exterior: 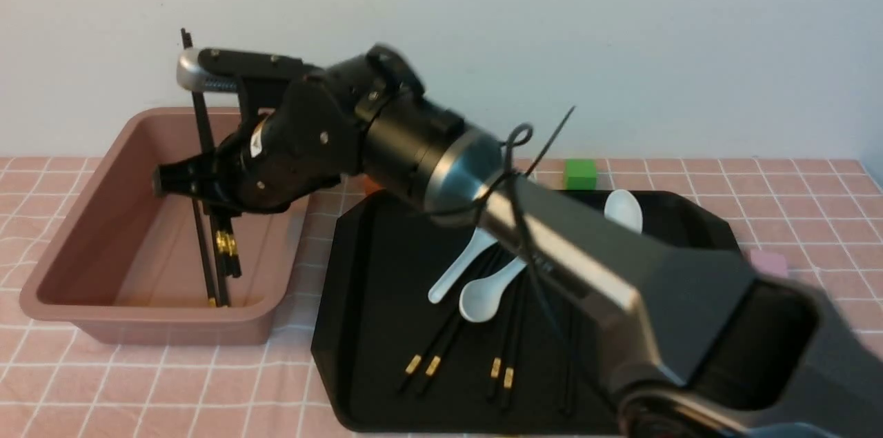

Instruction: On pink tablecloth take chopsticks from black tray and put them in box.

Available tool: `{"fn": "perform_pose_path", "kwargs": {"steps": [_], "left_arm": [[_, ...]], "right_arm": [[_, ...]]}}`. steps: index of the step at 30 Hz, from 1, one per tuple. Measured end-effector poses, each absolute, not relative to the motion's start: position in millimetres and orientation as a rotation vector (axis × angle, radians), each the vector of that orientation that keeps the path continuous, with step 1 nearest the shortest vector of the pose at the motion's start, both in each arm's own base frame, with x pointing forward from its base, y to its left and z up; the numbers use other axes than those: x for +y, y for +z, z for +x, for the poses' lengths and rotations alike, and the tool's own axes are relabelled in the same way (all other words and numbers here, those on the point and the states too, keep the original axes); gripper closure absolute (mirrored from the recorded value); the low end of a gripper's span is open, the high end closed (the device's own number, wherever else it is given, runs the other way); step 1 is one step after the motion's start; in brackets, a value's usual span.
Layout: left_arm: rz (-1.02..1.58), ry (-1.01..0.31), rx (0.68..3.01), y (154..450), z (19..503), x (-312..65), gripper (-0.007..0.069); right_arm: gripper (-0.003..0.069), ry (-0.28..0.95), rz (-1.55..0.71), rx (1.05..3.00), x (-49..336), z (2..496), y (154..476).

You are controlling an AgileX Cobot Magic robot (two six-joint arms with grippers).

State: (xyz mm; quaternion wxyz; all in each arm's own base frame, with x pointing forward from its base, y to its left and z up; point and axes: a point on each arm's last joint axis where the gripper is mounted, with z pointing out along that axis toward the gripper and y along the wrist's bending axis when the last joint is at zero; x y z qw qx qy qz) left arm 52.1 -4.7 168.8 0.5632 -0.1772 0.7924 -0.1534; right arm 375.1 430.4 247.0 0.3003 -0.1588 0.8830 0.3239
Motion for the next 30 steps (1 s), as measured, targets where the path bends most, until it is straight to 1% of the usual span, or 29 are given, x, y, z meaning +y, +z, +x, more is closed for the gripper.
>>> {"fn": "perform_pose_path", "kwargs": {"steps": [3, 4, 5, 6, 7, 9, 10, 11, 13, 14, 15, 16, 17, 18, 20, 21, 23, 24, 25, 26, 27, 28, 30], "left_arm": [[-0.417, -0.361, 1.865, 168.8, 52.1, -4.7, 0.0386], [-0.417, -0.361, 1.865, 168.8, 52.1, -4.7, 0.0386], [-0.417, -0.361, 1.865, 168.8, 52.1, -4.7, 0.0386], [-0.417, -0.361, 1.865, 168.8, 52.1, -4.7, 0.0386], [-0.417, -0.361, 1.865, 168.8, 52.1, -4.7, 0.0386], [-0.417, -0.361, 1.865, 168.8, 52.1, -4.7, 0.0386], [-0.417, -0.361, 1.865, 168.8, 52.1, -4.7, 0.0386], [-0.417, -0.361, 1.865, 168.8, 52.1, -4.7, 0.0386], [-0.417, -0.361, 1.865, 168.8, 52.1, -4.7, 0.0386], [-0.417, -0.361, 1.865, 168.8, 52.1, -4.7, 0.0386], [-0.417, -0.361, 1.865, 168.8, 52.1, -4.7, 0.0386], [-0.417, -0.361, 1.865, 168.8, 52.1, -4.7, 0.0386], [-0.417, -0.361, 1.865, 168.8, 52.1, -4.7, 0.0386], [-0.417, -0.361, 1.865, 168.8, 52.1, -4.7, 0.0386], [-0.417, -0.361, 1.866, 168.5, 52.1, -4.7, 0.0386], [-0.417, -0.361, 1.866, 168.5, 52.1, -4.7, 0.0386], [-0.417, -0.361, 1.866, 168.5, 52.1, -4.7, 0.0386], [-0.417, -0.361, 1.866, 168.5, 52.1, -4.7, 0.0386], [-0.417, -0.361, 1.866, 168.5, 52.1, -4.7, 0.0386], [-0.417, -0.361, 1.866, 168.5, 52.1, -4.7, 0.0386], [-0.417, -0.361, 1.866, 168.5, 52.1, -4.7, 0.0386], [-0.417, -0.361, 1.866, 168.5, 52.1, -4.7, 0.0386], [-0.417, -0.361, 1.866, 168.5, 52.1, -4.7, 0.0386]], "right_arm": [[0.0305, 0.847, -0.422, 2.364, 432.8, 378.8, 232.8], [0.0295, 0.844, -0.424, 2.367, 432.8, 378.9, 231.8], [0.0216, 0.837, -0.436, 2.377, 431.9, 377.6, 234.7], [0.0175, 0.829, -0.451, 2.382, 430.6, 376.2, 239.4], [0.0142, 0.819, -0.474, 2.385, 428.2, 373.6, 248.3], [0.0120, 0.805, -0.510, 2.391, 424.2, 369.1, 261.4], [0.0104, 0.770, -0.578, 2.383, 414.2, 360.0, 290.8], [0.0106, 0.745, -0.622, 2.376, 406.6, 353.3, 309.9], [0.0127, 0.698, -0.694, 2.353, 389.8, 339.4, 346.7], [0.0135, 0.696, -0.698, 2.338, 386.4, 336.8, 355.2], [0.0175, 0.675, -0.727, 2.297, 373.7, 326.8, 381.9], [0.0200, 0.669, -0.735, 2.269, 366.9, 321.5, 396.1], [0.0242, 0.672, -0.738, 2.231, 357.0, 313.1, 416.2], [0.0283, 0.680, -0.739, 2.200, 349.4, 306.3, 431.3], [0.0347, 0.695, -0.738, 2.161, 338.4, 295.9, 451.2], [0.0407, 0.704, -0.738, 2.140, 330.0, 287.9, 464.4], [0.0501, 0.712, -0.747, 2.116, 316.8, 275.3, 481.4], [0.0562, 0.706, -0.761, 2.107, 307.2, 266.4, 490.3], [0.0572, 0.707, -0.762, 2.107, 305.5, 264.7, 491.8], [0.0641, 0.691, -0.786, 2.123, 292.3, 252.3, 496.8], [0.0648, 0.695, -0.785, 2.111, 289.3, 249.5, 501.1], [0.0669, 0.688, -0.798, 2.131, 276.3, 237.2, 504.1], [0.0673, 0.665, -0.816, 2.178, 257.2, 219.5, 501.2]]}}
